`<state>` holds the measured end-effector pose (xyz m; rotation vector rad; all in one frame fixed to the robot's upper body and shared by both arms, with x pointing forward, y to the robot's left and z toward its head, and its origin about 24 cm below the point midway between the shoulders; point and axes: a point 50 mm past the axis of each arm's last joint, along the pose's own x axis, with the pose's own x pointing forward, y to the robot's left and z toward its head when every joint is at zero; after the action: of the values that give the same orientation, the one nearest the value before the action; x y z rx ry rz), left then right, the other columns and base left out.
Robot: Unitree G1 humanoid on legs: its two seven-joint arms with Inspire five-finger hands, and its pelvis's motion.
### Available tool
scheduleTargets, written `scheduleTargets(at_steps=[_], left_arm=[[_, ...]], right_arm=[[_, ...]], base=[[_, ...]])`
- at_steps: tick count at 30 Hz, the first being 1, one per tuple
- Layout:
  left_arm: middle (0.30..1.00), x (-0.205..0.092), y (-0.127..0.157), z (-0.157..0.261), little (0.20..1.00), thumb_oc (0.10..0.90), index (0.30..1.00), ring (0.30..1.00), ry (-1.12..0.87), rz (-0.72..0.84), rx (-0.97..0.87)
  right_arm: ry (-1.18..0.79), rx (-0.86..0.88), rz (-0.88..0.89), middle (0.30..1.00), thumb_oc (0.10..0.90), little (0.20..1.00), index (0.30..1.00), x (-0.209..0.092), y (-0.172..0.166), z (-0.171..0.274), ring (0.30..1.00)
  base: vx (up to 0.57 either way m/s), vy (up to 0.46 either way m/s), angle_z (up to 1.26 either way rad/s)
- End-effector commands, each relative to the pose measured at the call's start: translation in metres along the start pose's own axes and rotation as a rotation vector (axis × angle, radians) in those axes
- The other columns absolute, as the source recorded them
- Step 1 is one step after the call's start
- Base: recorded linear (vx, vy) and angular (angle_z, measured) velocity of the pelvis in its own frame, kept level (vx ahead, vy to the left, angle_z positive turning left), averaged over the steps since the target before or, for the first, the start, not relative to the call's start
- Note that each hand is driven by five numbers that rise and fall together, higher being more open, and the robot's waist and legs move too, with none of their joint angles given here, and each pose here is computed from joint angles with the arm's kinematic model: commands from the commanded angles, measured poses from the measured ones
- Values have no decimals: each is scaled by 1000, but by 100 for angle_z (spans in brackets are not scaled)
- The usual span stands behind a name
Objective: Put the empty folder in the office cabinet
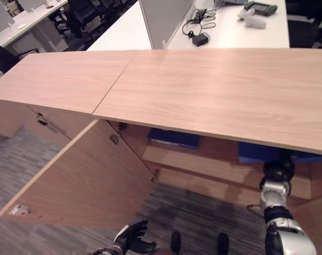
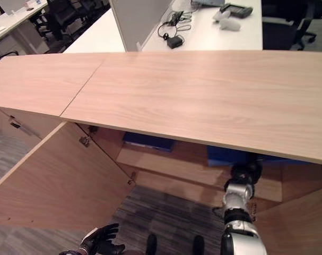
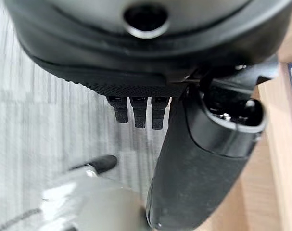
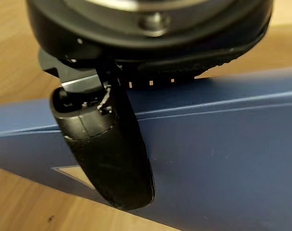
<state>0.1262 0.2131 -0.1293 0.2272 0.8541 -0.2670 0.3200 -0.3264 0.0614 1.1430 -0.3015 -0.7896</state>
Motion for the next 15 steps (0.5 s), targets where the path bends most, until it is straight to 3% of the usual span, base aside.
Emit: scheduleTargets(at_steps=[1,6,15], left_arm=[[900,2,38,37,900,800,900,900,-114,42,139],[900,3,40,70,900,800,900,900,-228,-4,208],[900,0,34,91,900,800,900,900,-311,-80,265]], right_arm=[[-124,115,194,300,400,300,300,12,82,26,300],[-176,141,285,300,400,300,300,19,143,59,300],[-231,194,302,300,400,300,300,22,174,95,300]], base=[[-121,50,14],[-61,29,6],[-4,12,-1]])
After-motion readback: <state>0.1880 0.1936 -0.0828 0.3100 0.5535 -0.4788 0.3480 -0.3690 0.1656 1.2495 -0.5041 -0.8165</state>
